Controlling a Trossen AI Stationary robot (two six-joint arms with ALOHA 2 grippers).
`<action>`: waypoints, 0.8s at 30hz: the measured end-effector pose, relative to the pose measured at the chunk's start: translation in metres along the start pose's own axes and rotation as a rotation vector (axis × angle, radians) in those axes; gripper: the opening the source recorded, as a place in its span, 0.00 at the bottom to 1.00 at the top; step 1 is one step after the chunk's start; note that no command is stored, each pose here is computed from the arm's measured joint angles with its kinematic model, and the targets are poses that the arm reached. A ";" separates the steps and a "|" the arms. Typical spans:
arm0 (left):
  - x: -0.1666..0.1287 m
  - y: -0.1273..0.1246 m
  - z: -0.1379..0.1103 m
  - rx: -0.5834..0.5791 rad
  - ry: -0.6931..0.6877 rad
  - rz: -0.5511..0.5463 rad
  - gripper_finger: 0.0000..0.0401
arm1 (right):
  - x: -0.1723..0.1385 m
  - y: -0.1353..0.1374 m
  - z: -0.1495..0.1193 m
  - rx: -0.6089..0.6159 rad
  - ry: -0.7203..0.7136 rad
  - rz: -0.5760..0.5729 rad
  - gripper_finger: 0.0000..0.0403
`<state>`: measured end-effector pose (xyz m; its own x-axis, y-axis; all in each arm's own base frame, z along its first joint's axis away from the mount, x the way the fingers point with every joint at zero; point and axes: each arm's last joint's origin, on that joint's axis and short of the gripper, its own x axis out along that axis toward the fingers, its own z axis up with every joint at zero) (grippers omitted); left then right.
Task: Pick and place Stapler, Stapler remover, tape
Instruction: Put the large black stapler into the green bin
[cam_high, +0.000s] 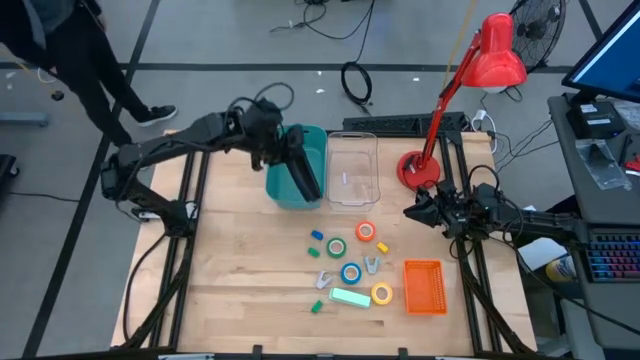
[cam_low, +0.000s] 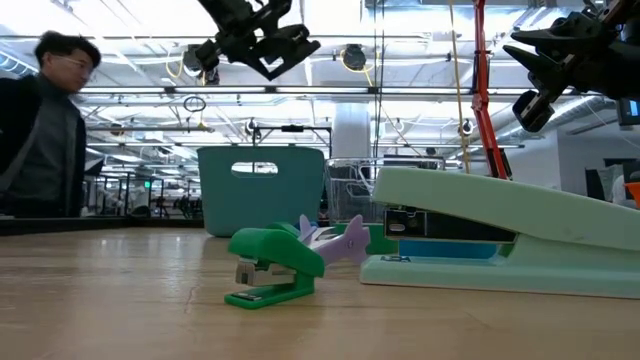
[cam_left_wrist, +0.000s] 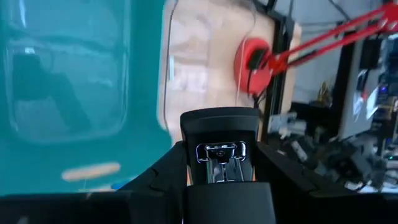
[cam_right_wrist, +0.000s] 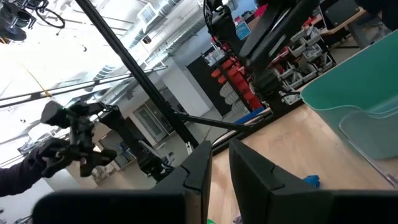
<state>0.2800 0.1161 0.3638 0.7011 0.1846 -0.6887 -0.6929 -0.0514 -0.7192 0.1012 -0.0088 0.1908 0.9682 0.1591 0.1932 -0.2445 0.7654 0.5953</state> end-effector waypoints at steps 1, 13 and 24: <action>-0.001 0.001 0.005 -0.005 -0.013 0.002 0.39 | 0.000 0.000 0.000 0.000 0.000 0.000 0.12; 0.000 0.028 0.064 -0.080 -0.125 0.130 0.39 | 0.000 0.000 0.000 0.000 0.000 0.000 0.12; 0.035 0.043 0.094 -0.088 -0.103 0.199 0.39 | 0.000 0.000 0.000 0.000 0.000 0.000 0.12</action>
<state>0.2592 0.2128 0.3172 0.5283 0.2610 -0.8079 -0.7954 -0.1808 -0.5785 0.1012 -0.0088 0.1908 0.9682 0.1591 0.1932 -0.2445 0.7651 0.5956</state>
